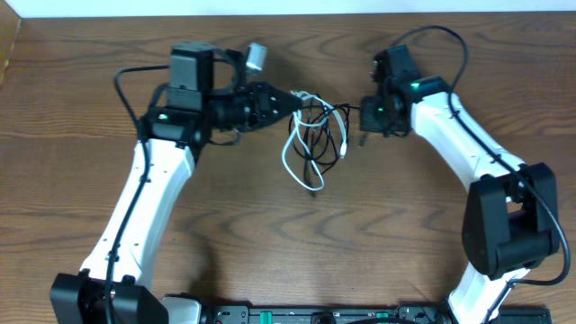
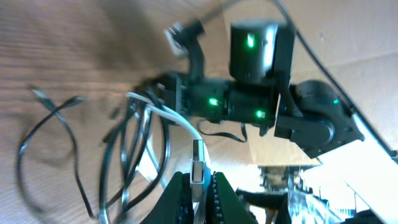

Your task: Untangle cables

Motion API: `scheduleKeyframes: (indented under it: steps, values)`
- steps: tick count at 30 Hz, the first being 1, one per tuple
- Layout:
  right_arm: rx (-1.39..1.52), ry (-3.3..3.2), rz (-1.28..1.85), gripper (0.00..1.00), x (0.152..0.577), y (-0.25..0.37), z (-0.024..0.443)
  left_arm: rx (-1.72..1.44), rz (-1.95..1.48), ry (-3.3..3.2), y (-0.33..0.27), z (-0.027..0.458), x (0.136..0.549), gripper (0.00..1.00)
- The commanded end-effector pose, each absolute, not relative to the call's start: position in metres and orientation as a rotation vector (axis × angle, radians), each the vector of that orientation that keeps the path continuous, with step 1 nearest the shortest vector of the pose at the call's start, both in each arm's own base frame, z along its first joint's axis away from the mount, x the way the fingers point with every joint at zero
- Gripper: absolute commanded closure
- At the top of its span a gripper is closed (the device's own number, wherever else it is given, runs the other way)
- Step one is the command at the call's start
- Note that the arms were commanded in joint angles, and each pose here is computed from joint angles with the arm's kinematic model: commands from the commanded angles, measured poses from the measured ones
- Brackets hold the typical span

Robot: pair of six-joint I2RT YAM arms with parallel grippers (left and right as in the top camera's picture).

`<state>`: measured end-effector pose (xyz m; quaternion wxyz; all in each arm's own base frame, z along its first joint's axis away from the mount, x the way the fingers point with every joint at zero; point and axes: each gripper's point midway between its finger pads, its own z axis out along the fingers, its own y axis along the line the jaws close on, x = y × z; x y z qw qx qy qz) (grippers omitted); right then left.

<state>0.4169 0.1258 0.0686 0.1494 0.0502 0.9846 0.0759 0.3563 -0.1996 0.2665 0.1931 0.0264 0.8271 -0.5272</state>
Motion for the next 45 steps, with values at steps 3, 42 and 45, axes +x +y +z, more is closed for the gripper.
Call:
scheduleKeyframes:
  steps: [3, 42, 45]
  values:
    - [0.408, 2.861, 0.005, 0.99, 0.408, 0.039, 0.063, 0.033, -1.41, 2.24, -0.16, 0.282, 0.371, 0.92]
    - [-0.939, 2.195, 1.228, 0.35, 0.372, 0.237, 0.17, 0.234, -1.642, 2.247, -0.207, 0.294, 0.331, 0.93]
    - [-0.999, 2.168, 1.219, 0.35, 0.368, 0.247, 0.168, 0.248, -1.658, 2.257, -0.214, 0.294, 0.326, 0.92]
